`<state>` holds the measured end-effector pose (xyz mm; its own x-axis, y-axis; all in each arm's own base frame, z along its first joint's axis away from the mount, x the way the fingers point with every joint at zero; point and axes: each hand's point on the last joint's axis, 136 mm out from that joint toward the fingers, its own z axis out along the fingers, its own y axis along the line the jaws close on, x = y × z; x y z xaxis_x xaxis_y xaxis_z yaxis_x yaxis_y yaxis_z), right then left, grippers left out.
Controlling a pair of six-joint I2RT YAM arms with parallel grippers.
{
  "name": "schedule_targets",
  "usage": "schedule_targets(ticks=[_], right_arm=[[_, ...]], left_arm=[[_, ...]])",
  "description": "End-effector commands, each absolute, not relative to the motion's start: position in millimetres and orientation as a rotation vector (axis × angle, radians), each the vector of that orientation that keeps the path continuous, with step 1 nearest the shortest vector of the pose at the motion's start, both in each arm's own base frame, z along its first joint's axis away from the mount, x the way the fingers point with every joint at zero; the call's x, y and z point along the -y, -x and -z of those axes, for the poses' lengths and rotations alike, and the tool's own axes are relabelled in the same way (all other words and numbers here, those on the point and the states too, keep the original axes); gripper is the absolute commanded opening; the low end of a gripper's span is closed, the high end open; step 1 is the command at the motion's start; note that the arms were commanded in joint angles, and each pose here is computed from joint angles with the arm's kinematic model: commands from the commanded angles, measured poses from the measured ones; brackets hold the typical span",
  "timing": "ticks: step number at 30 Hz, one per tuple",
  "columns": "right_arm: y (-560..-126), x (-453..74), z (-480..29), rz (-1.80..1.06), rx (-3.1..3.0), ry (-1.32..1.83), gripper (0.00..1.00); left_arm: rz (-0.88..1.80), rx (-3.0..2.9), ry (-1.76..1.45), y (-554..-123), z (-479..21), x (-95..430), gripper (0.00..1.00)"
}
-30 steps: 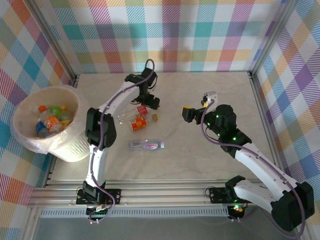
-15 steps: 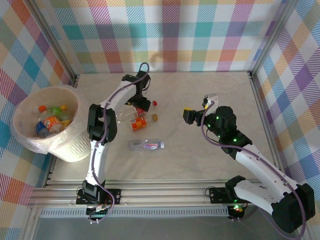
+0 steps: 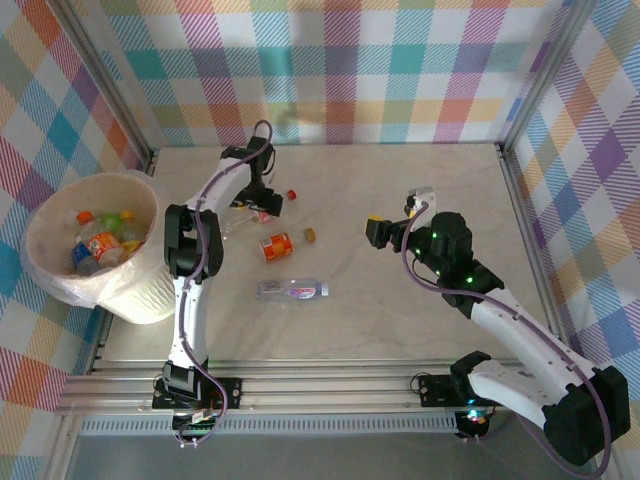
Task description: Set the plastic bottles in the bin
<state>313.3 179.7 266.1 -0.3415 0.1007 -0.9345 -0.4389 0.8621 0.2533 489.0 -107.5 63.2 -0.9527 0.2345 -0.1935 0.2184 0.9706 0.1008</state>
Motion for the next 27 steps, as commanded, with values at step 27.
schedule_targets(ticks=[27], right_arm=[[-301, -217, -274, -0.753, -1.797, 0.433, 1.00]], left_arm=[[0.039, -2.579, -0.191, -511, -171, 113, 0.52]])
